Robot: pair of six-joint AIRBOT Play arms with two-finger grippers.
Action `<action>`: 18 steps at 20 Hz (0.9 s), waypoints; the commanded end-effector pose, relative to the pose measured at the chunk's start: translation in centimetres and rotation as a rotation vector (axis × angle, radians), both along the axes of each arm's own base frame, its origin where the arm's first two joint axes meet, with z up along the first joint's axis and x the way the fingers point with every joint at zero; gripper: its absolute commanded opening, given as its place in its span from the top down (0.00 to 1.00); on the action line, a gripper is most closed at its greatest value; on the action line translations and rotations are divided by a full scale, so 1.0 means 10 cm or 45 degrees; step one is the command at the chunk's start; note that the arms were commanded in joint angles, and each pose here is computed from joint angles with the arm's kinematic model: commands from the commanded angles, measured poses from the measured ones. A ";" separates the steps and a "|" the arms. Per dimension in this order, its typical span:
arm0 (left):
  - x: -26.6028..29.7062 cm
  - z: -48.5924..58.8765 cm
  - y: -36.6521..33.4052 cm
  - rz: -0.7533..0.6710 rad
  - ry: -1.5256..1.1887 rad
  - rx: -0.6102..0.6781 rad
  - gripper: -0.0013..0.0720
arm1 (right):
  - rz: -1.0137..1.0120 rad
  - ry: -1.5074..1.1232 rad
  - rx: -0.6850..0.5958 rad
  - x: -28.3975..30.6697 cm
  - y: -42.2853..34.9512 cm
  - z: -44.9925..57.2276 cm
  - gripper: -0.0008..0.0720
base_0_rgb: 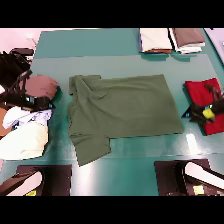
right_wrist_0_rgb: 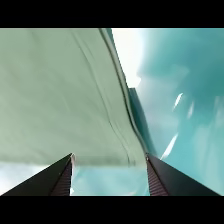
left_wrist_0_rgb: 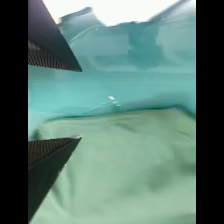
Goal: Fold the shirts.
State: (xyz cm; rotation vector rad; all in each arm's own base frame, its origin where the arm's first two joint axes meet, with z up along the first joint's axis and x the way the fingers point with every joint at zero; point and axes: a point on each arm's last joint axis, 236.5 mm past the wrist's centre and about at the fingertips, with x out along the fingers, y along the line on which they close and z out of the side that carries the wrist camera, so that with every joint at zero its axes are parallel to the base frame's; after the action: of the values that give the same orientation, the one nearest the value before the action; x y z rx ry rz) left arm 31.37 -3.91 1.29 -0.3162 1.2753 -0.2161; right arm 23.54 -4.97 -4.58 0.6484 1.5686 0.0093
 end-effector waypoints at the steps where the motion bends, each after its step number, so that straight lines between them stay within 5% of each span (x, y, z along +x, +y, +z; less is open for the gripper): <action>1: -0.39 -0.18 -0.05 0.033 0.060 -0.009 0.32 | -0.081 0.104 0.077 -0.48 0.14 -0.34 0.29; 9: -0.41 -0.19 -0.32 -0.050 0.046 -0.013 0.32 | -0.036 0.038 -0.012 -0.31 0.24 -0.51 0.39; 12: -0.45 -0.19 -0.43 -0.099 0.050 -0.012 0.32 | 0.001 -0.016 -0.064 -0.17 0.30 -0.54 0.54; 15: -0.51 -0.20 -0.43 -0.111 0.079 -0.010 0.32 | 0.066 -0.055 -0.097 -0.08 0.39 -0.56 0.97; 18: -0.71 -0.23 -0.46 -0.154 0.180 -0.022 0.32 | 0.137 -0.068 -0.106 -0.03 0.46 -0.49 0.97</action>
State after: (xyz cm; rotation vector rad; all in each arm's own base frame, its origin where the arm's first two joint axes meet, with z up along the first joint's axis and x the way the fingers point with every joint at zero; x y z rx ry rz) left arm 25.96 -8.21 -0.77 -0.2804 1.3670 -0.2915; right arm 22.58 -0.92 -9.79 0.5453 1.5498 0.0185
